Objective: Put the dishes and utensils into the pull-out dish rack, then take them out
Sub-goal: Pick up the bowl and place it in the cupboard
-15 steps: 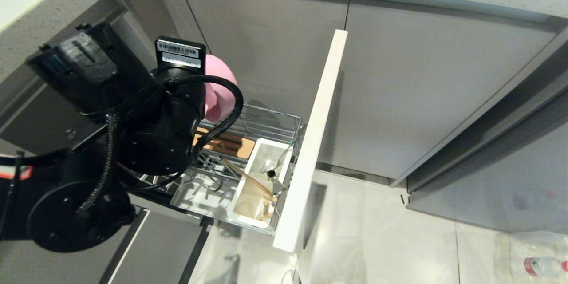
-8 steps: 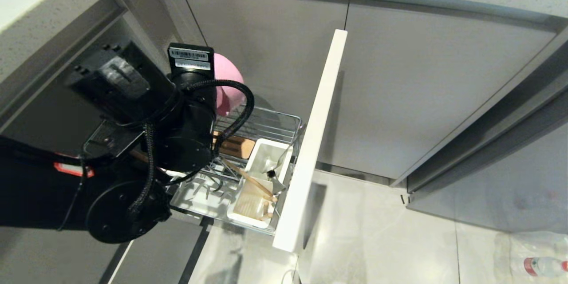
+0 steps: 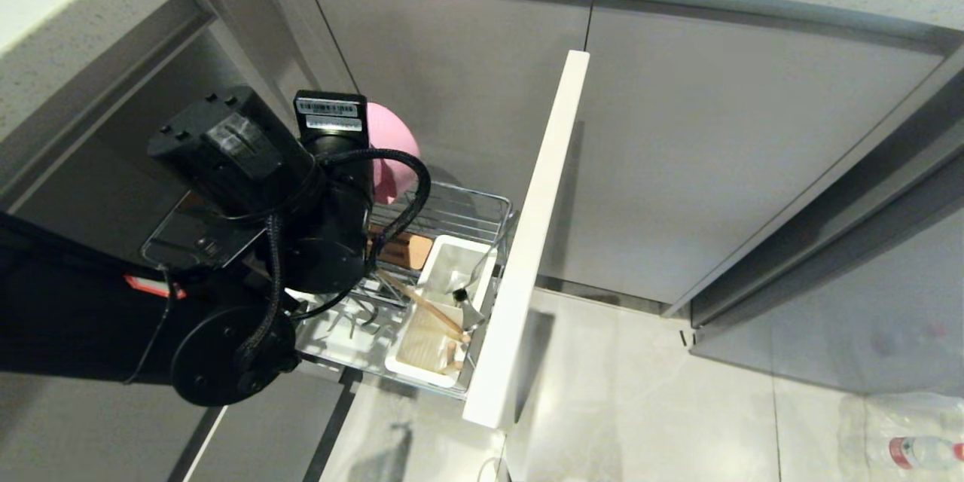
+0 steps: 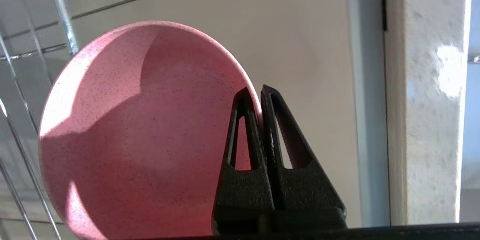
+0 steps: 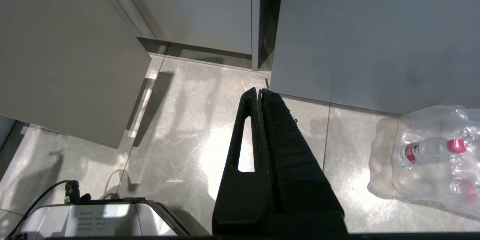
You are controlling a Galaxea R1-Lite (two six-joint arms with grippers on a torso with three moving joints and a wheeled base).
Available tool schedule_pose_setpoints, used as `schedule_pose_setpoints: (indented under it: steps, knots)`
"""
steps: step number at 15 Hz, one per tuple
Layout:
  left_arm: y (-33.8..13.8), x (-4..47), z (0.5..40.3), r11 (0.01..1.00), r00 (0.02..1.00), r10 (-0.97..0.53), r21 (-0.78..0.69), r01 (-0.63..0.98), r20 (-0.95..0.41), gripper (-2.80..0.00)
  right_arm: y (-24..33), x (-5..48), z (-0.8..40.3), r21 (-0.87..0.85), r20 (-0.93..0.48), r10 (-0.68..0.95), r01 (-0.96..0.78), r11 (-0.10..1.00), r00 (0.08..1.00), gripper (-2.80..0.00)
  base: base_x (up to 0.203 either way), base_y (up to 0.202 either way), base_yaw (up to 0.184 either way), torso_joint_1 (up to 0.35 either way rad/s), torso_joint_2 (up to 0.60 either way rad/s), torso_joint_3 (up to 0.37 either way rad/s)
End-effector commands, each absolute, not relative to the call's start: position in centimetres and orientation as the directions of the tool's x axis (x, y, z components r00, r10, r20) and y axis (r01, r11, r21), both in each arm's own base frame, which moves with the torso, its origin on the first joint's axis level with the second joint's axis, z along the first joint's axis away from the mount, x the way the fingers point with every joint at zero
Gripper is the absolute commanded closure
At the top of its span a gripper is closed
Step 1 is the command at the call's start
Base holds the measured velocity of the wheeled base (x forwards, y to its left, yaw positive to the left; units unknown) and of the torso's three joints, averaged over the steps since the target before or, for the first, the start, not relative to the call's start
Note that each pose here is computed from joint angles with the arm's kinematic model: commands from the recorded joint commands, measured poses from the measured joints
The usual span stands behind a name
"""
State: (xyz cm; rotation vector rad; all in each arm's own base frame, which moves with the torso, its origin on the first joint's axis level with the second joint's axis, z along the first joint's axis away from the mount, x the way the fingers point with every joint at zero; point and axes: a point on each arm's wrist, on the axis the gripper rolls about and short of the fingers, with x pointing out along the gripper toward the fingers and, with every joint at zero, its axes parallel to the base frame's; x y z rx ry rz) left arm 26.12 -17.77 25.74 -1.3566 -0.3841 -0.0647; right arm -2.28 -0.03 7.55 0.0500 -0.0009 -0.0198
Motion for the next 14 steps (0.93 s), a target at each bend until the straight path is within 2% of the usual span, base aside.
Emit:
schedule_pose_setpoints:
  steps: [1, 14]
  knots:
    - [-17.7, 26.5, 25.2, 0.201, 0.938, 0.183, -0.945, 0.259, 0.296, 0.00, 0.0, -2.3, 7.5, 0.051, -0.002, -0.020, 0.020, 0.999, 1.000, 0.00, 0.000, 0.000, 0.000, 0.000, 0.00, 0.000]
    - [-17.5, 28.7, 22.9, 0.106, 0.951, 0.147, -0.961, 0.256, 0.270, 0.00, 0.0, -2.3, 7.5, 0.051, -0.002, -0.020, 0.020, 0.999, 1.000, 0.00, 0.000, 0.000, 0.000, 0.000, 0.00, 0.000]
